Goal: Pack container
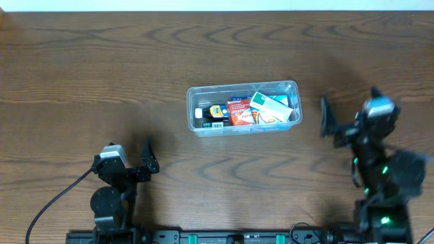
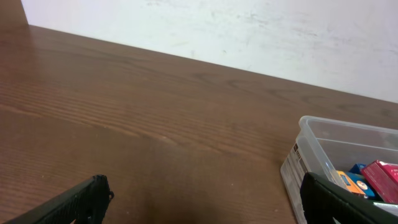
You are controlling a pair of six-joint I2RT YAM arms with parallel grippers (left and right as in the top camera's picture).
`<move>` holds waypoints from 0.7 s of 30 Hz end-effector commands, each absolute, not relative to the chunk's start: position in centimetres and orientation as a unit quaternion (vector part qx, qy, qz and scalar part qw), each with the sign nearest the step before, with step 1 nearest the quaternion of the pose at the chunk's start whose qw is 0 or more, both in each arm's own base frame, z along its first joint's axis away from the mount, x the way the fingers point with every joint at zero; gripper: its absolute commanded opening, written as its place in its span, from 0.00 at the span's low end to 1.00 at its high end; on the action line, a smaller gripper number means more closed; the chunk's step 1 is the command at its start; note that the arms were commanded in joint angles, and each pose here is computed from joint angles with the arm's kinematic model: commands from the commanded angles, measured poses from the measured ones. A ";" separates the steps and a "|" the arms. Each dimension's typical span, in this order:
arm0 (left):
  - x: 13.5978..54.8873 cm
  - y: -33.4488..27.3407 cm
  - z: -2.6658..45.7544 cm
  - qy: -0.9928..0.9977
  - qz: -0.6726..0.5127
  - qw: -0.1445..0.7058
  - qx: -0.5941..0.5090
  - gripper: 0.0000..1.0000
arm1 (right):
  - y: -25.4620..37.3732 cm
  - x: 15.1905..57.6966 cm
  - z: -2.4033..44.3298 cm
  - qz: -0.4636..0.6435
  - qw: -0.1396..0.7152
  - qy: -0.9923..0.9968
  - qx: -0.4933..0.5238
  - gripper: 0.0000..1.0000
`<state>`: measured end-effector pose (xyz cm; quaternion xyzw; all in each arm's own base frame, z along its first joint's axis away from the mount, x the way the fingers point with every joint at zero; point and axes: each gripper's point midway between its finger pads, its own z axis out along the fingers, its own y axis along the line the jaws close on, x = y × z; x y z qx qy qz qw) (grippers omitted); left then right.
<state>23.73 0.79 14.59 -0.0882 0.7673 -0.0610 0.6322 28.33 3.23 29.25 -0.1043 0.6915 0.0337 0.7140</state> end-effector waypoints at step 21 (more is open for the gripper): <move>23.6 0.7 13.2 0.781 -0.063 0.615 -0.087 0.98 | 4.1 24.7 19.4 0.047 0.729 0.671 -0.126 0.99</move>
